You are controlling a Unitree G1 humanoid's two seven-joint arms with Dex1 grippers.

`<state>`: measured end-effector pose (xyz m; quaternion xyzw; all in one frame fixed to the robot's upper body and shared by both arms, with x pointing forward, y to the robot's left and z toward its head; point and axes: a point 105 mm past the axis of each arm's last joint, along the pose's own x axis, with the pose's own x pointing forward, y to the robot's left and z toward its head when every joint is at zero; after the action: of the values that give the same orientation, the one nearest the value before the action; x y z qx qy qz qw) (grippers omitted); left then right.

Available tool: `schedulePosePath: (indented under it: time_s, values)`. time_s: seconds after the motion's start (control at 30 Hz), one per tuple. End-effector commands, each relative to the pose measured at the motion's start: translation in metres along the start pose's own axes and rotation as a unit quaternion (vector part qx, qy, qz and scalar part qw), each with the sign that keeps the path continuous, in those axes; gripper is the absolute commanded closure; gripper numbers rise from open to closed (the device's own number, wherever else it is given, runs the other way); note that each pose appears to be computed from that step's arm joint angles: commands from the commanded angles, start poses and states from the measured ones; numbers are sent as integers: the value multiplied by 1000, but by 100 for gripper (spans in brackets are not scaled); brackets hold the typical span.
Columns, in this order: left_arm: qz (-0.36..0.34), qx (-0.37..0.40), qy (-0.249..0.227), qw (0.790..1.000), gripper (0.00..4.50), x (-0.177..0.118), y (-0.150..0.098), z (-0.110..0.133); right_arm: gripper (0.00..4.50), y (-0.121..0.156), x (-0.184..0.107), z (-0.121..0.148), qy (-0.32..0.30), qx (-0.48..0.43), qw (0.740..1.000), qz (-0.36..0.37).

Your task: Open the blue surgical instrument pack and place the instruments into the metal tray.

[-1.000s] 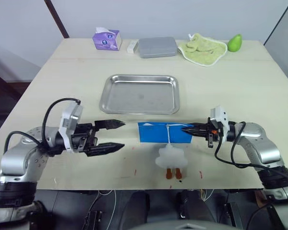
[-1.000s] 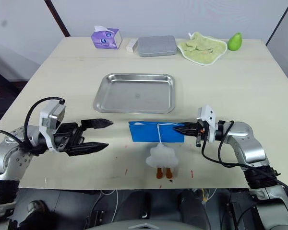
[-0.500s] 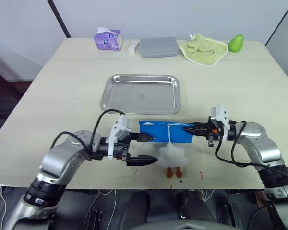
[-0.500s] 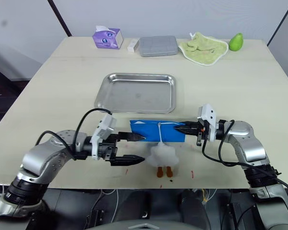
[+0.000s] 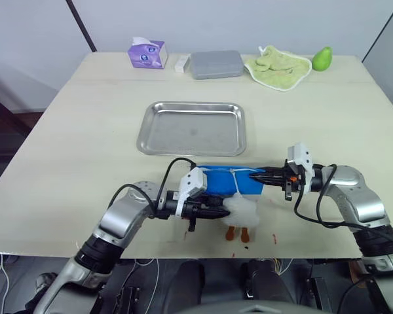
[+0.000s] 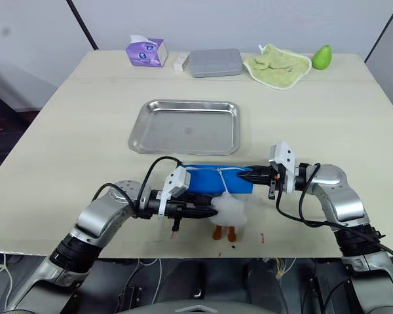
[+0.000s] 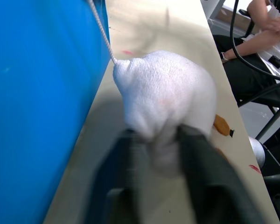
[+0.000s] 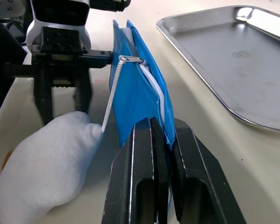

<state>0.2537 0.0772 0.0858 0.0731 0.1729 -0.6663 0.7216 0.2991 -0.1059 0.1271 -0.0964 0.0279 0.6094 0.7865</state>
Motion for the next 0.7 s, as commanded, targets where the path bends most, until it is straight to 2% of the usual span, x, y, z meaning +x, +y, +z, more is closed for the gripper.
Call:
schedulePosePath:
  time_s: [0.03,0.37,0.43,0.57,0.7]
  values:
    - [-11,13,-16,1000,444,-1,-3,9,450,0,-1,7,-1,-19,1000,-3]
    - [-46,63,-80,994,444,-29,-16,38,450,-2,-2,5,1,-20,1000,-8]
    - [-44,76,-108,990,444,-39,-18,58,450,-2,-4,4,3,-20,1000,-10]
    - [-15,78,-142,987,444,-63,-9,81,450,-2,-5,3,3,-20,1000,-13]
    - [29,65,-163,984,444,-88,4,93,450,-3,-7,2,2,-18,1000,-16]
